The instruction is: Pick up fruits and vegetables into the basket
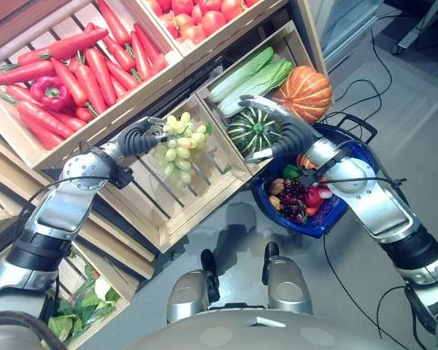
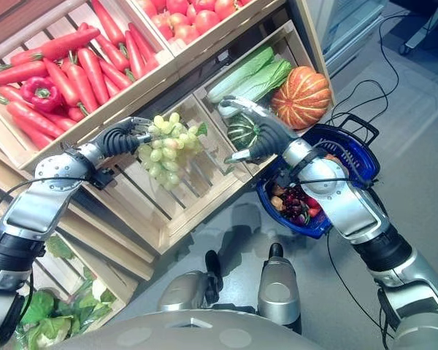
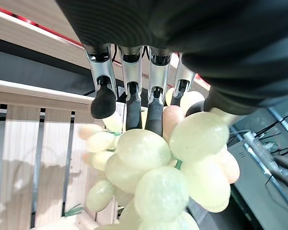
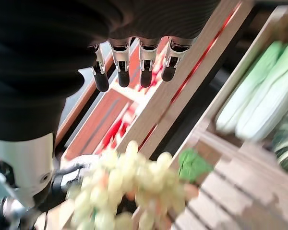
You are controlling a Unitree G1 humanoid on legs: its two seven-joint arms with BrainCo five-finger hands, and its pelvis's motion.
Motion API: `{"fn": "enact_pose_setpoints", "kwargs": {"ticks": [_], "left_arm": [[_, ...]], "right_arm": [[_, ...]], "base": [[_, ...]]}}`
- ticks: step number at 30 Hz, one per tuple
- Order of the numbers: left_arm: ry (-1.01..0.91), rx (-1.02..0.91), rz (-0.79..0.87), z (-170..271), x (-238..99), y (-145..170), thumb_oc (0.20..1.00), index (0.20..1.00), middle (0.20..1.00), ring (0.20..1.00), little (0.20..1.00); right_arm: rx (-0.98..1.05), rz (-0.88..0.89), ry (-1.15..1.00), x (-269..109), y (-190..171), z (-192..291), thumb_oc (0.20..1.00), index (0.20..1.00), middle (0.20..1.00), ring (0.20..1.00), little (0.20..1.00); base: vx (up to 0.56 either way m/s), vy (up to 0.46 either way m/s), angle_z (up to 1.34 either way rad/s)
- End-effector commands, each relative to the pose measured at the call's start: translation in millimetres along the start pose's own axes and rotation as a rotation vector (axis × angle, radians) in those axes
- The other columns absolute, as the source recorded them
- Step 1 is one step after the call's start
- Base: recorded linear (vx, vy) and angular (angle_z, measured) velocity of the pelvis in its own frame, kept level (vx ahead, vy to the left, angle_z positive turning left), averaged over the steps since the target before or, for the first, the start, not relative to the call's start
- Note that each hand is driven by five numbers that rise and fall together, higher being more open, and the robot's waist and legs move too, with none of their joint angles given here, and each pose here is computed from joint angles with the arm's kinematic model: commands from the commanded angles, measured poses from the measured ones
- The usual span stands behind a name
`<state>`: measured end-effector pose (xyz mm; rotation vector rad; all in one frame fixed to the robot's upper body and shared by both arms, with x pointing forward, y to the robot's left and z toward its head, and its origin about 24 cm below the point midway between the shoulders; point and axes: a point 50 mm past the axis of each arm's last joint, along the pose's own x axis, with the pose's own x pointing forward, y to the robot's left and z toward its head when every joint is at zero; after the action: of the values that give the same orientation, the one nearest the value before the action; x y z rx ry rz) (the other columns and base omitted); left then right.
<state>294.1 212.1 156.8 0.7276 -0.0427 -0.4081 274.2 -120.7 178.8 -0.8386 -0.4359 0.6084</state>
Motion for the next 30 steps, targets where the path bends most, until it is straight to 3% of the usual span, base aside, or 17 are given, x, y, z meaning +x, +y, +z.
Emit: {"fn": "enact_pose_setpoints", "kwargs": {"ticks": [1,17,30], "left_arm": [[-0.179,-0.032,0.021,39.7,3.8,18.0,0.200,0.200,0.200,0.200,0.200],[-0.296,-0.146,-0.206,62.7,12.7,-10.0,0.200,0.200,0.200,0.200,0.200],[-0.351,-0.339,-0.399,71.4,18.9,-47.7,0.200,0.200,0.200,0.200,0.200]], "right_arm": [[-0.045,0.034,-0.151,16.4,-0.8,31.0,1.000,1.000,1.000,1.000,1.000],[-0.085,0.104,-0.065,39.3,17.0,23.8,1.000,1.000,1.000,1.000,1.000],[-0.149,-0.010,0.119,48.1,25.7,-7.1,1.000,1.000,1.000,1.000,1.000]], "base": [[0.00,-0.010,0.07],[-0.01,-0.017,0.03],[-0.01,-0.010,0.05]]}}
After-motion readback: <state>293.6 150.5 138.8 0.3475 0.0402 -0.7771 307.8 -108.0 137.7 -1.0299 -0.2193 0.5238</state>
